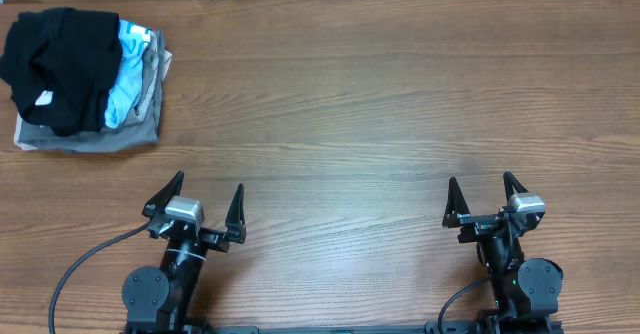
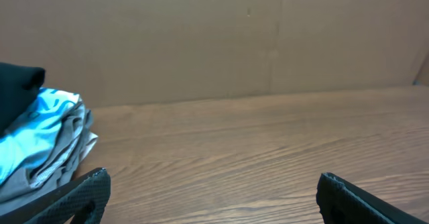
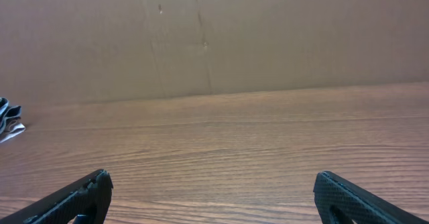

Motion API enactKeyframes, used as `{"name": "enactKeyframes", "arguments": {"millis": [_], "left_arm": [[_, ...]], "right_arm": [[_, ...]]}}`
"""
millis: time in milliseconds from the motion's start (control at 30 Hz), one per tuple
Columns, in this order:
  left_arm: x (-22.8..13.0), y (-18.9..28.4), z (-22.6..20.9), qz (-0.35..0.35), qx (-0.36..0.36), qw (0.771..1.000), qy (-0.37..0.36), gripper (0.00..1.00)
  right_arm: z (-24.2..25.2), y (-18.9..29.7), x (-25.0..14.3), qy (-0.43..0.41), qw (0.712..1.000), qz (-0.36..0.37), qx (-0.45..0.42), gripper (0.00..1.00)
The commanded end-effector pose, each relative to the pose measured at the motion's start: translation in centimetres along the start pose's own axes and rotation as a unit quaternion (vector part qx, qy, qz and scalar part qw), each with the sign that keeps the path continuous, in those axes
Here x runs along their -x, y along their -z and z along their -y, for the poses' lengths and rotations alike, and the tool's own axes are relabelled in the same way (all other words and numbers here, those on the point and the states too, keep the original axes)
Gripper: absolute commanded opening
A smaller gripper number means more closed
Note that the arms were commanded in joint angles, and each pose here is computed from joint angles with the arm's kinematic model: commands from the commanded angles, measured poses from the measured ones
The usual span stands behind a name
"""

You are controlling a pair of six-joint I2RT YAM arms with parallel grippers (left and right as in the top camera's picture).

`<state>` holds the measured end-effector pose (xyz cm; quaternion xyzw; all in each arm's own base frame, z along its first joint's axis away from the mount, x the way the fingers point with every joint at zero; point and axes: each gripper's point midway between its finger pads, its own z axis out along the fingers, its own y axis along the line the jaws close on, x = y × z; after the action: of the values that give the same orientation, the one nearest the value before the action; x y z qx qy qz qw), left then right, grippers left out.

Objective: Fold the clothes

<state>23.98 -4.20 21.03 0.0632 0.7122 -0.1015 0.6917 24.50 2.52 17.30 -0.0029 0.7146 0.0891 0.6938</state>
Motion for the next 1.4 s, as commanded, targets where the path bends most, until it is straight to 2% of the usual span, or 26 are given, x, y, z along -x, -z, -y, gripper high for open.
{"name": "enactKeyframes", "arguments": {"millis": [0,267,1367], "left_arm": [[-0.8,0.2,-0.6,0.011,0.013,1.0,-0.004,1.0],[-4.8,-0.2,-1.5,-0.014,0.025,1.0,0.002,1.0],[-4.9,-0.1,-2.2,-0.016,0.048,0.999,0.002,1.0]], "right_arm": [[0.1,0.0,-0.2,0.0,1.0,0.002,-0.002,1.0],[0.1,0.0,-0.2,0.0,1.0,0.002,-0.002,1.0],[0.1,0.0,-0.2,0.0,1.0,0.002,-0.002,1.0]]}}
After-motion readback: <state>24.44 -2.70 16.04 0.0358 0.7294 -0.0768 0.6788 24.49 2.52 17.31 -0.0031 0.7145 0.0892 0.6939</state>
